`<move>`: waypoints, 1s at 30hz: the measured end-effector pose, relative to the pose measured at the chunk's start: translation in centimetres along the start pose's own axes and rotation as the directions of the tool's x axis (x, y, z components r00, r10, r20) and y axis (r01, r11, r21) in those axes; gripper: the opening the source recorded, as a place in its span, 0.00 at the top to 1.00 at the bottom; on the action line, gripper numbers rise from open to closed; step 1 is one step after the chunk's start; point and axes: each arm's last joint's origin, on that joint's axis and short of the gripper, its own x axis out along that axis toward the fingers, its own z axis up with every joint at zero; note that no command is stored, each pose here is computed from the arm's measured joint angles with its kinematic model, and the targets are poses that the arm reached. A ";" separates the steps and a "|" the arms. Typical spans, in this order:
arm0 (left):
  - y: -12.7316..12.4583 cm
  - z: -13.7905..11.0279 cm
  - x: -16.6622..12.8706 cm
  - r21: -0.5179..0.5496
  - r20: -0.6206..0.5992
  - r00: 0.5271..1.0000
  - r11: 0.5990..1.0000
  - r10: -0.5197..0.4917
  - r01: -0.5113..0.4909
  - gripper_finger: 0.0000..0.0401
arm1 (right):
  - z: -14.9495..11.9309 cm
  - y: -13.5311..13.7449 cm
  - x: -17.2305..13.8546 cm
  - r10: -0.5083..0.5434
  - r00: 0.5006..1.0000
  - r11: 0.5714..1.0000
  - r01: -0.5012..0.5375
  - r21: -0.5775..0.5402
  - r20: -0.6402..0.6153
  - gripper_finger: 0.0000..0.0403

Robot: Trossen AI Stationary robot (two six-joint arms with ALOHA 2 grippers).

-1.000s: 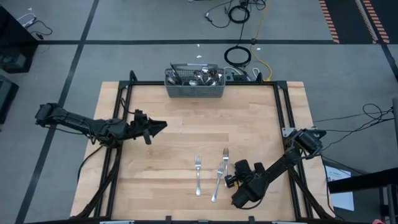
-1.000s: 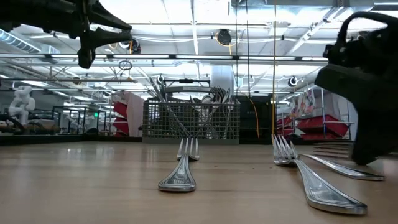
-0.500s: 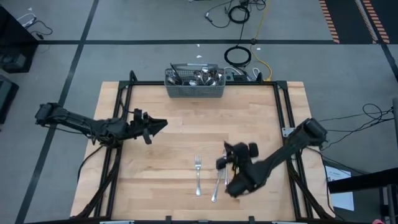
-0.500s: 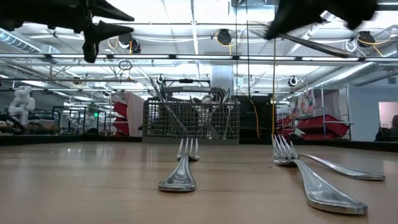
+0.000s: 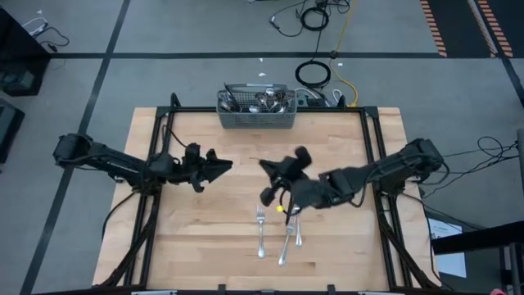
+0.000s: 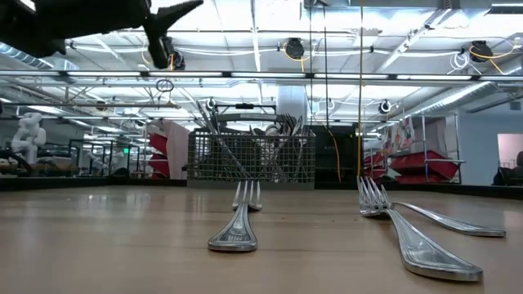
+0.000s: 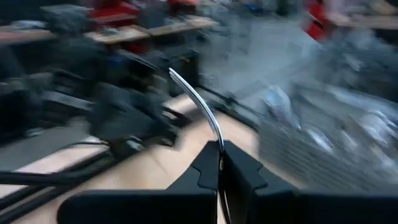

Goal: Sort silverware
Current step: Put the silver fork into the utensil holder

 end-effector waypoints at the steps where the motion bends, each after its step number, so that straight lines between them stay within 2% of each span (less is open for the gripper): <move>1: 0.0 0.1 0.1 -0.002 0.021 0.999 1.000 -0.025 0.025 0.74 | 0.5 0.1 0.4 0.041 0.999 0.999 -0.041 -0.010 0.016 1.00; 5: -0.2 0.6 0.4 0.005 0.077 0.990 0.993 -0.121 0.121 0.74 | 1.6 0.0 1.7 0.139 0.989 0.990 -0.139 -0.011 0.051 1.00; 10: -1.4 1.8 1.9 0.110 0.092 0.984 0.984 -0.151 0.141 0.74 | 2.7 0.2 2.5 0.288 0.952 0.958 -0.285 -0.044 0.107 1.00; 16: -2.6 2.6 4.3 0.231 -0.013 0.994 0.967 -0.104 0.105 0.74 | 2.8 -0.1 4.1 0.340 0.932 0.940 -0.336 -0.054 0.129 1.00; 21: -2.7 3.3 4.9 0.266 0.005 0.995 0.960 -0.098 0.094 0.74 | 2.8 -0.1 4.3 0.349 0.927 0.937 -0.341 -0.083 0.134 1.00; 26: -3.3 4.2 4.7 0.310 0.071 0.979 0.937 -0.193 0.162 0.74 | 3.2 -0.1 4.2 0.383 0.912 0.922 -0.368 -0.118 0.146 1.00; 28: -3.7 4.8 4.5 0.322 0.104 0.963 0.925 -0.248 0.203 0.74 | 2.8 -0.1 4.5 0.390 0.911 0.920 -0.378 -0.105 0.137 1.00; 30: -3.7 4.7 4.5 0.325 0.102 0.961 0.921 -0.259 0.214 0.74 | 2.0 -0.2 4.8 0.391 0.911 0.920 -0.382 -0.091 0.127 1.00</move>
